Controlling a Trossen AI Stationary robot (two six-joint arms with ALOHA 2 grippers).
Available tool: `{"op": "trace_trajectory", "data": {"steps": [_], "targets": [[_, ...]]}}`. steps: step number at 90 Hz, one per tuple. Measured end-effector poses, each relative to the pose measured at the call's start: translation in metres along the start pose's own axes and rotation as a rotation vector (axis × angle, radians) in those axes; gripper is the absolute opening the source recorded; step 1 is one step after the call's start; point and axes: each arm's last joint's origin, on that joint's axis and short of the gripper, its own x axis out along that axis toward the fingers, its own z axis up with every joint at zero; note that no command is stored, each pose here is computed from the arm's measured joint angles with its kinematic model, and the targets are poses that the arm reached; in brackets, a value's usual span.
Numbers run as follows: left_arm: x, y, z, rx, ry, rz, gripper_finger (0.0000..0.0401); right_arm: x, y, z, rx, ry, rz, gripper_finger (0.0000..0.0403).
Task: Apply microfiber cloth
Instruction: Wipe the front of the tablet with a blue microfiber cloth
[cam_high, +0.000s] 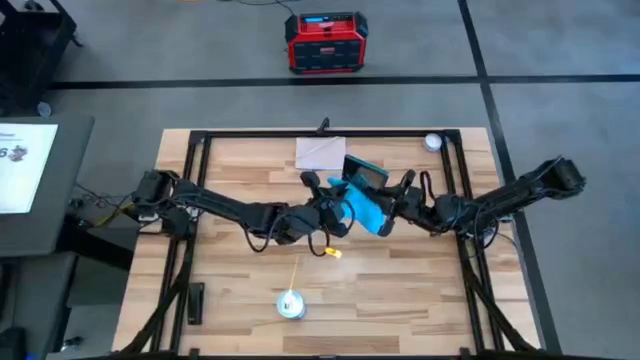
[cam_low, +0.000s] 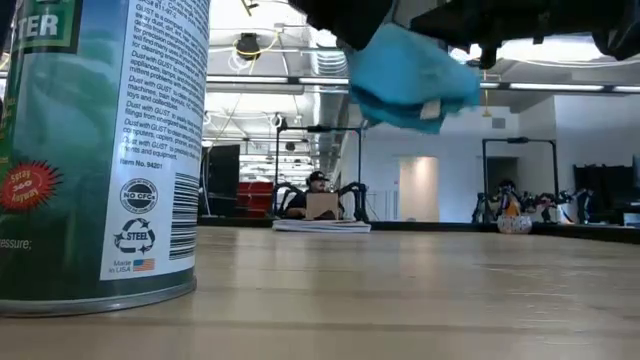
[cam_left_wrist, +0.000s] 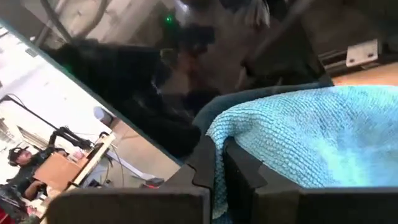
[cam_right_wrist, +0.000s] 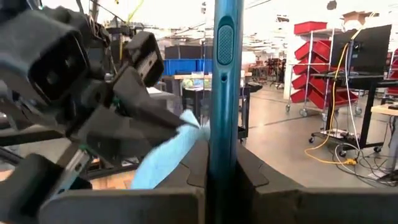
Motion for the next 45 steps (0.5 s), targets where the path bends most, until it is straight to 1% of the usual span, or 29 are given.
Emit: {"op": "trace_trajectory", "data": {"steps": [12, 25, 45], "targets": [[0.003, 0.005, 0.005, 0.030, -0.030, 0.028, 0.0000, -0.002, 0.002, 0.001, 0.010, -0.005, 0.001, 0.0010], [0.001, 0.018, 0.023, 0.070, -0.093, 0.077, 0.0000, -0.003, 0.003, 0.001, 0.016, 0.001, 0.004, 0.0010], [0.000, 0.035, 0.047, 0.143, -0.125, 0.120, 0.0000, -0.002, 0.004, -0.003, 0.032, 0.034, 0.014, 0.0010]]}}
